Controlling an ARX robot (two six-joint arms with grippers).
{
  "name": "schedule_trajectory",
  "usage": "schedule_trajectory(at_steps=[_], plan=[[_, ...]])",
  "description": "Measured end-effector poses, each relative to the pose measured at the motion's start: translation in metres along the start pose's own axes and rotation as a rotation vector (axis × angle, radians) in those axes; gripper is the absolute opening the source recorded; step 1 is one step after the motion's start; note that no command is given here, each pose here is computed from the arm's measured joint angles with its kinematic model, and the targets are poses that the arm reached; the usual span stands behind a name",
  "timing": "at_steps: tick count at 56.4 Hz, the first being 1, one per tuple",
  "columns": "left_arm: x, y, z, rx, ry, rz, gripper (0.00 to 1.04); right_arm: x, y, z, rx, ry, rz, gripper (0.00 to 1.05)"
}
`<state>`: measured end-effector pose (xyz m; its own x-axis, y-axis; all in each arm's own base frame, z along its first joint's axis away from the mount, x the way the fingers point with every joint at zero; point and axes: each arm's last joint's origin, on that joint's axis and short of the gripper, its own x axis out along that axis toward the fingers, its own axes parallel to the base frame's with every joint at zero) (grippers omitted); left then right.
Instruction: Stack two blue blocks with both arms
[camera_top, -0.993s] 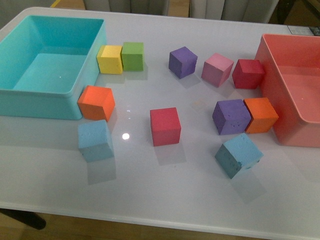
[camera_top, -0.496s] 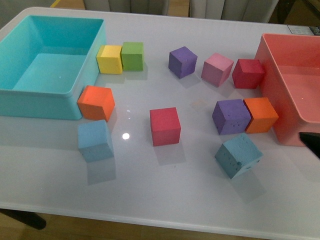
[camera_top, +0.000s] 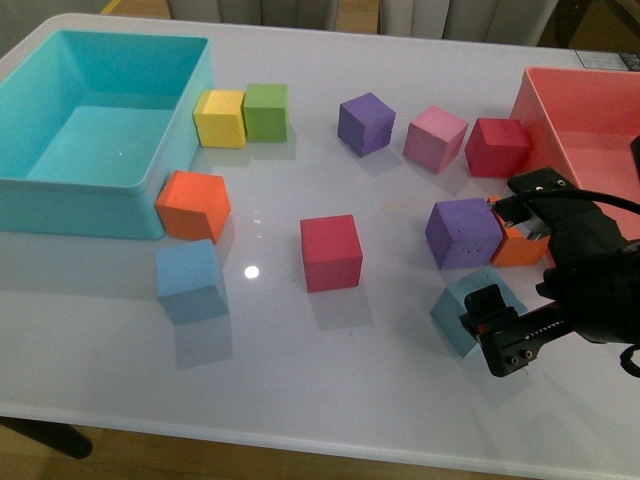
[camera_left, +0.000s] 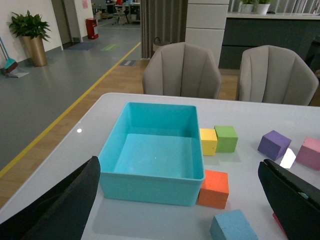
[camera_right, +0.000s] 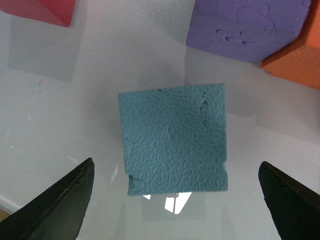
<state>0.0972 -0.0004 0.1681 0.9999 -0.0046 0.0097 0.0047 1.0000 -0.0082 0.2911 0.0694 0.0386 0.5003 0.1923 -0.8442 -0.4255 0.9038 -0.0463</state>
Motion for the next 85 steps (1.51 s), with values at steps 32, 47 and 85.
schedule_trajectory(at_steps=[32, 47, 85], plan=[[0.000, 0.000, 0.000, 0.000, 0.000, 0.000, 0.96, 0.032, 0.007, -0.008, 0.031, 0.067, -0.013, 0.52], [0.000, 0.000, 0.000, 0.000, 0.000, 0.000, 0.96, -0.021, 0.016, 0.041, -0.045, -0.106, 0.063, 0.39], [0.000, 0.000, 0.000, 0.000, 0.000, 0.000, 0.96, 0.092, 0.063, 0.198, -0.105, -0.121, 0.007, 0.39]])
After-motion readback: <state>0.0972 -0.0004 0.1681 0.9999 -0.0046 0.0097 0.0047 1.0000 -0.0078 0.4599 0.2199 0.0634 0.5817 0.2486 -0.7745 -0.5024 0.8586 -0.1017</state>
